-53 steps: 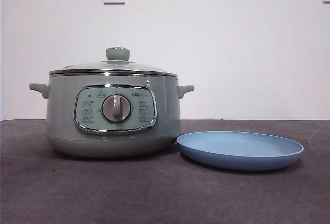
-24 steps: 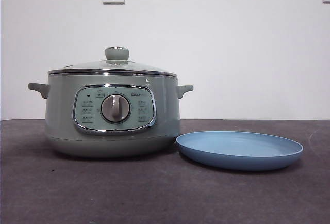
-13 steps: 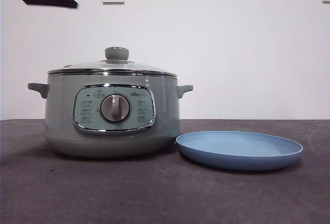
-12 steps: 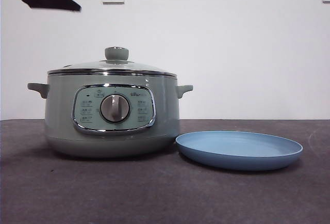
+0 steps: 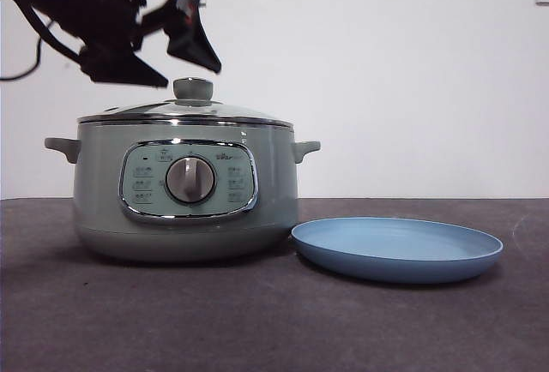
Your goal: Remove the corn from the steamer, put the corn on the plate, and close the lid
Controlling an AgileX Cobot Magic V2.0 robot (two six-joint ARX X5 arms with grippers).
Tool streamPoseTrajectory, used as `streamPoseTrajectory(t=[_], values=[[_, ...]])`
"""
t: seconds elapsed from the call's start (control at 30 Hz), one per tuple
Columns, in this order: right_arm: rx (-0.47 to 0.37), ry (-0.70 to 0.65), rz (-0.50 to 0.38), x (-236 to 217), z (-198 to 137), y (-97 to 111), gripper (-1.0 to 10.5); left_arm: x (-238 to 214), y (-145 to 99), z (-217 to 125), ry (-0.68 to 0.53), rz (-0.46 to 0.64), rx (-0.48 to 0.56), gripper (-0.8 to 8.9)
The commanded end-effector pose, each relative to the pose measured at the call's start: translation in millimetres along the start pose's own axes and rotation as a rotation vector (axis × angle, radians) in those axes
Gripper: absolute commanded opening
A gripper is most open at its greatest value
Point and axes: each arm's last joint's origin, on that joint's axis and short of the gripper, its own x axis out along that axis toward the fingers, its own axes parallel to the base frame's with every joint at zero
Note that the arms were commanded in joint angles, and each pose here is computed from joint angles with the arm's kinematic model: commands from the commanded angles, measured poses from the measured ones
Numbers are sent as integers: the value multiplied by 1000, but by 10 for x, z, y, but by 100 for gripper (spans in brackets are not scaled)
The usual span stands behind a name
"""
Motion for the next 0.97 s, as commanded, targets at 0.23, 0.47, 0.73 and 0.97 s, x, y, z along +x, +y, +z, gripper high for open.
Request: streamPoseTrajectory(t=[0.23, 0.47, 0.73, 0.97], values=[[-2, -2, -1, 7, 12, -3, 603, 215, -51, -170, 46, 31, 22, 594], [-2, 3, -4, 19, 14, -13, 602, 227, -94, -138, 14, 58, 35, 295], [-2, 6, -31, 22, 14, -23, 599, 225, -97, -140, 17, 53, 33, -9], [-5, 8, -58, 21, 13, -32, 599, 208, -107, -118, 7, 26, 35, -9]])
